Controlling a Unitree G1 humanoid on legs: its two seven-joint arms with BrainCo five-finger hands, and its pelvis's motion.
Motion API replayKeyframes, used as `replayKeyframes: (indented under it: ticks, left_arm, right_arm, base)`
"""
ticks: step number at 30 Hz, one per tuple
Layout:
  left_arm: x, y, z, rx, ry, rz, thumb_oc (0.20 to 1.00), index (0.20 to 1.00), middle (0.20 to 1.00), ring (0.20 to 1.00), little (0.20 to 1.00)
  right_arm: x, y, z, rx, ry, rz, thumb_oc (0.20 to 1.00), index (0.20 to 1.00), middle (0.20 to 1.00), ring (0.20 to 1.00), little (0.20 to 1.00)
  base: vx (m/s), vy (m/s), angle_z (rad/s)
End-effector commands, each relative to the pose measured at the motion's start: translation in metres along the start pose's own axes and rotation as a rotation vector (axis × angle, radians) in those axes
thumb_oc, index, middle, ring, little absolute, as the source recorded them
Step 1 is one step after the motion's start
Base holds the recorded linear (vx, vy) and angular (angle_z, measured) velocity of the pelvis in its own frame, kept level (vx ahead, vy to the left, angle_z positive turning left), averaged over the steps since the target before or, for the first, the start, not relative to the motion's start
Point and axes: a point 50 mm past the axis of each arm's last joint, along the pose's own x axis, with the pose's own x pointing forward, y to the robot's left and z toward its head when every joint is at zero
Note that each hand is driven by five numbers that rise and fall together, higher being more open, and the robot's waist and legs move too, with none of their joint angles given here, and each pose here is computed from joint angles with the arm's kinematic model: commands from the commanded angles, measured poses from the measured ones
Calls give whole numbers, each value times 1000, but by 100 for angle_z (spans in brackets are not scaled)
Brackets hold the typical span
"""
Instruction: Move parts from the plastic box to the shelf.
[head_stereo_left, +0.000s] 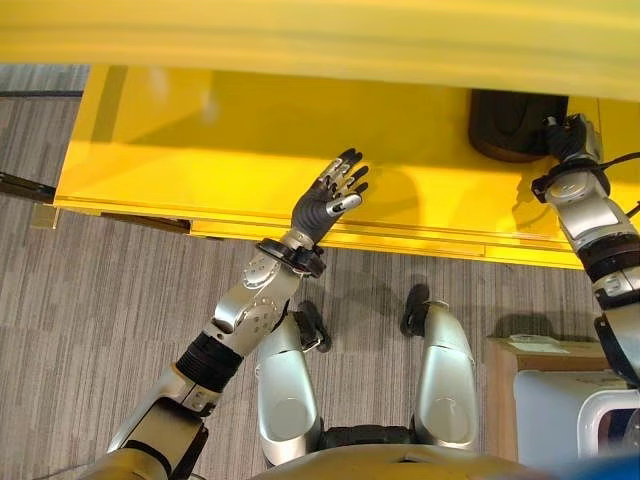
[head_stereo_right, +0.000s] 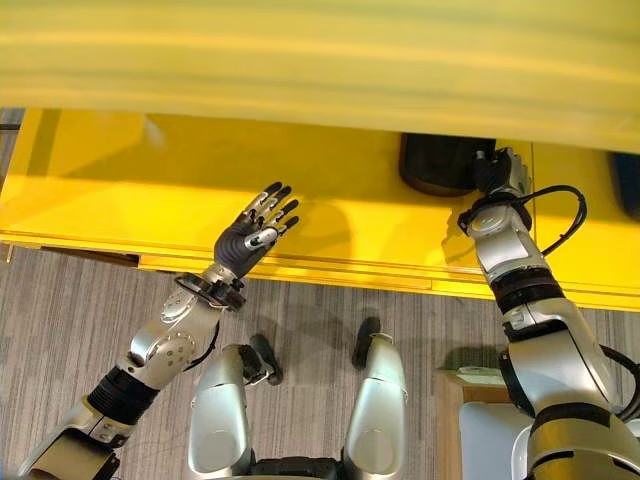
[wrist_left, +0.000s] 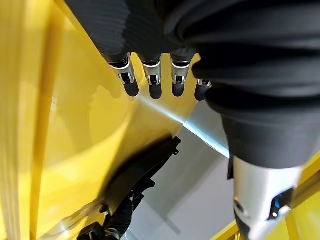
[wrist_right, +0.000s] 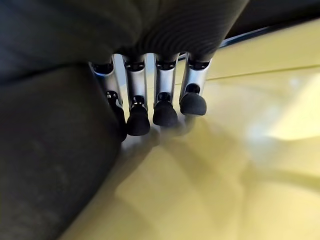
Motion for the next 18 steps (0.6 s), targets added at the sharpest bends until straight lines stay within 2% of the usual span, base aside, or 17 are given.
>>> replayKeyframes:
  ticks: [1, 11, 18]
  left_arm:
    - [-2, -19, 9, -34, -100, -50, 1000, 1000, 1000, 1000, 1000]
    - [-4, -16, 11, -37, -107, -23, 1000, 1000, 1000, 1000, 1000]
    - [-5, -17, 10, -34, -108, -18, 1000, 1000, 1000, 1000, 1000]
  right_arm:
    - [-16, 22, -33, -33, 80, 64, 200, 200, 200, 200, 200]
    - [-32, 36, -40, -1, 77, 104, 200, 200, 200, 200, 200]
    - [-36, 35, -43, 3, 82, 37, 200, 200, 200, 200, 200]
  base:
    - [0, 0, 0]
    - [0, 0, 0]
    - [4, -1, 0]
